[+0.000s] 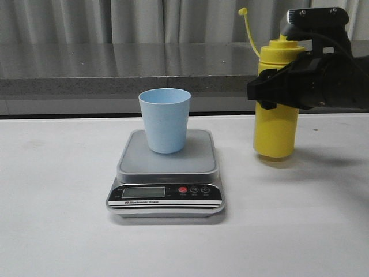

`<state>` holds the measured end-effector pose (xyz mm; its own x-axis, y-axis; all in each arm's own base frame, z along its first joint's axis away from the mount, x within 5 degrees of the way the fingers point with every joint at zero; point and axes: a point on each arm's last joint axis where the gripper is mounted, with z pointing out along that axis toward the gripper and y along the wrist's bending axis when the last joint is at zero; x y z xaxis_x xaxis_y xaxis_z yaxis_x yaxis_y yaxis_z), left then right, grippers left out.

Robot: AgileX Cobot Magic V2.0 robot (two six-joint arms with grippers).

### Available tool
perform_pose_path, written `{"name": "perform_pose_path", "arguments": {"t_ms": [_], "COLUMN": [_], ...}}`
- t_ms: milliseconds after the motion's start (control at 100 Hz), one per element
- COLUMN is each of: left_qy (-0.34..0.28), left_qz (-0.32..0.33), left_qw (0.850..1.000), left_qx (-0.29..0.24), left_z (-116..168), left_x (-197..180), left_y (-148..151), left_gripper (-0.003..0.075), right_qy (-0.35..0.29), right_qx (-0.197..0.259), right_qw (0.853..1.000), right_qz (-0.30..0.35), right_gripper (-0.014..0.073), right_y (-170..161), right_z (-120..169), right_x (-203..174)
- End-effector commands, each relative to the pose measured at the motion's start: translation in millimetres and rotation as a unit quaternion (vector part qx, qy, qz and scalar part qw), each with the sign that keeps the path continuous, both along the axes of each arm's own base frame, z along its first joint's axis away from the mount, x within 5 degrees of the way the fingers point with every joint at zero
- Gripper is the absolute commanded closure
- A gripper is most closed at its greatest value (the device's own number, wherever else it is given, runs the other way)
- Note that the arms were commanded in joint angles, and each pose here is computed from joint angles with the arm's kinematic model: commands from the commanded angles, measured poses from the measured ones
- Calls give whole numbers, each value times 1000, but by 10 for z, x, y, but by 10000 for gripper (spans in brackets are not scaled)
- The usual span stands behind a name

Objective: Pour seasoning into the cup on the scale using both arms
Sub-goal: 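Turn the bottle upright and lower it back onto the table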

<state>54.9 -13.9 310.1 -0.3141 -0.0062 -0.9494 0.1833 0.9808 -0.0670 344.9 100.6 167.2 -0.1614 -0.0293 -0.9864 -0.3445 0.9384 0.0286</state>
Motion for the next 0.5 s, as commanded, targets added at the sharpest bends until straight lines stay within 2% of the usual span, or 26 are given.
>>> {"name": "perform_pose_path", "arguments": {"t_ms": [0, 330, 400, 490], "left_qy": [-42, -42, -42, -42], "left_qz": [3, 3, 3, 3], "left_qw": [999, 999, 999, 999], "left_qx": [-18, -18, -18, -18], "left_z": [142, 142, 142, 142], "left_x": [11, 11, 11, 11], "left_y": [-2, -2, -2, -2], "left_gripper": [741, 741, 741, 741], "right_qy": [-85, -60, -59, -59], "right_qx": [40, 34, 33, 33], "right_qw": [996, 998, 998, 998], "right_qz": [1, 1, 1, 1], "right_gripper": [654, 628, 571, 417], "right_y": [2, 10, 10, 10], "right_z": [240, 57, 55, 55], "right_x": [41, 69, 69, 69]}}
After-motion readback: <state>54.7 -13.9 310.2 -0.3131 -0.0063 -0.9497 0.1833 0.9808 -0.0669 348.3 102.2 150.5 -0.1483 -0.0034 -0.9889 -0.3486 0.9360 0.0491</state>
